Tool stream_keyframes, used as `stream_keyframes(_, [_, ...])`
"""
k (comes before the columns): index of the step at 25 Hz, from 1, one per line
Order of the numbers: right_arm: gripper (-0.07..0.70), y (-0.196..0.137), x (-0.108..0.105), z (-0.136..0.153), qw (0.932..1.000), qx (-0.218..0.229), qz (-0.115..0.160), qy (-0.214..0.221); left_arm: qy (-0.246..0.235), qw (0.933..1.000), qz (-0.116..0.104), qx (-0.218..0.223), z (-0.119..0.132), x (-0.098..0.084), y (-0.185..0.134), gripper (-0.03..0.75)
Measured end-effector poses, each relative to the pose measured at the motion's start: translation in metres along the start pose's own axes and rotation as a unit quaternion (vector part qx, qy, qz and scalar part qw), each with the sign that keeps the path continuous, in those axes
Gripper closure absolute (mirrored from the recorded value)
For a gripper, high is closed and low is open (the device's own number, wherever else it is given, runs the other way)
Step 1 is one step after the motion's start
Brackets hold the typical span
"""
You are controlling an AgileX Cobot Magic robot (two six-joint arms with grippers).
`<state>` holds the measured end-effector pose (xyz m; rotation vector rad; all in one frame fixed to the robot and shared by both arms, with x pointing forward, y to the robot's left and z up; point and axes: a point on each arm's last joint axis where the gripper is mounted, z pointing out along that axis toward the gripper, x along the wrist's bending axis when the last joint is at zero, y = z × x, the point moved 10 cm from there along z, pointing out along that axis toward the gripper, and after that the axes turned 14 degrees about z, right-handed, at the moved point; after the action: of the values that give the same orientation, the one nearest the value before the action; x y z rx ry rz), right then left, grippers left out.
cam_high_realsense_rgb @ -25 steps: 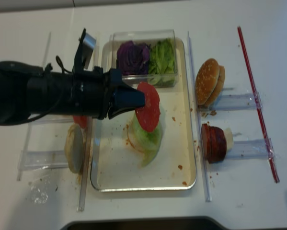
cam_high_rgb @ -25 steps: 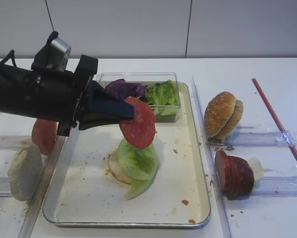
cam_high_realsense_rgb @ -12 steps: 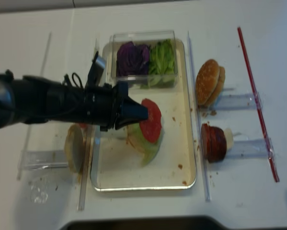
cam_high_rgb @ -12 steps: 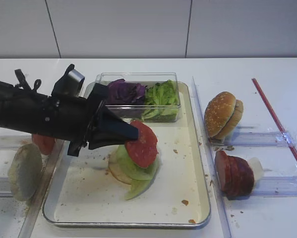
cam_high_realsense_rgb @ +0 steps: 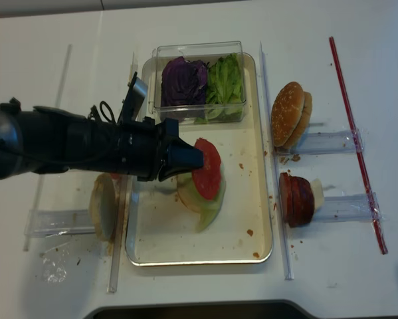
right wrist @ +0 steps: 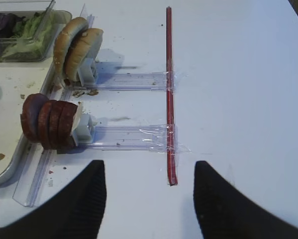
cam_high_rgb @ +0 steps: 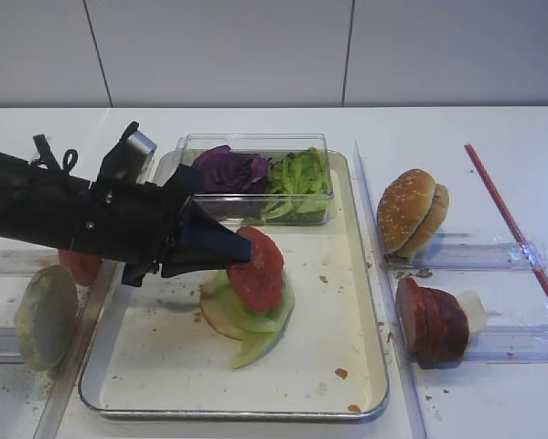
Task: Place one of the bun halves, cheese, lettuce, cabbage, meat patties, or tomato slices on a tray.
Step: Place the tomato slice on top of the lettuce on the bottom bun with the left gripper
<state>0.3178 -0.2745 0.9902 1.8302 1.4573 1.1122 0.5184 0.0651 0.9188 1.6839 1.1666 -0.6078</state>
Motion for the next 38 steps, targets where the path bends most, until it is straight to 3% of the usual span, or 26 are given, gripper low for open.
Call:
stream_keyframes(7, [0.226, 0.000, 0.000, 0.000, 1.0000, 0.000, 0.000, 0.000, 0.012, 0.9999, -0.011, -0.002, 0.001, 0.007, 0.000, 0.706])
stream_keyframes(15, [0.226, 0.000, 0.000, 0.000, 1.0000, 0.000, 0.000, 0.000, 0.018, 0.9990, -0.040, 0.013, 0.010, 0.025, -0.008, 0.706])
stream_keyframes(24, [0.226, 0.000, 0.000, 0.000, 1.0000, 0.000, 0.000, 0.000, 0.019, 0.9988, -0.044, 0.011, 0.011, 0.027, -0.007, 0.697])
stream_keyframes(27, [0.226, 0.000, 0.000, 0.000, 1.0000, 0.000, 0.000, 0.000, 0.020, 0.9987, -0.045, 0.009, 0.009, 0.028, -0.006, 0.631])
stream_keyframes(35, [0.226, 0.000, 0.000, 0.000, 1.0000, 0.000, 0.000, 0.000, 0.011, 0.9983, -0.058, 0.004, 0.004, 0.028, -0.004, 0.323])
stream_keyframes(38, [0.226, 0.000, 0.000, 0.000, 1.0000, 0.000, 0.000, 0.000, 0.007, 0.9981, -0.061, 0.006, 0.003, 0.027, -0.004, 0.264])
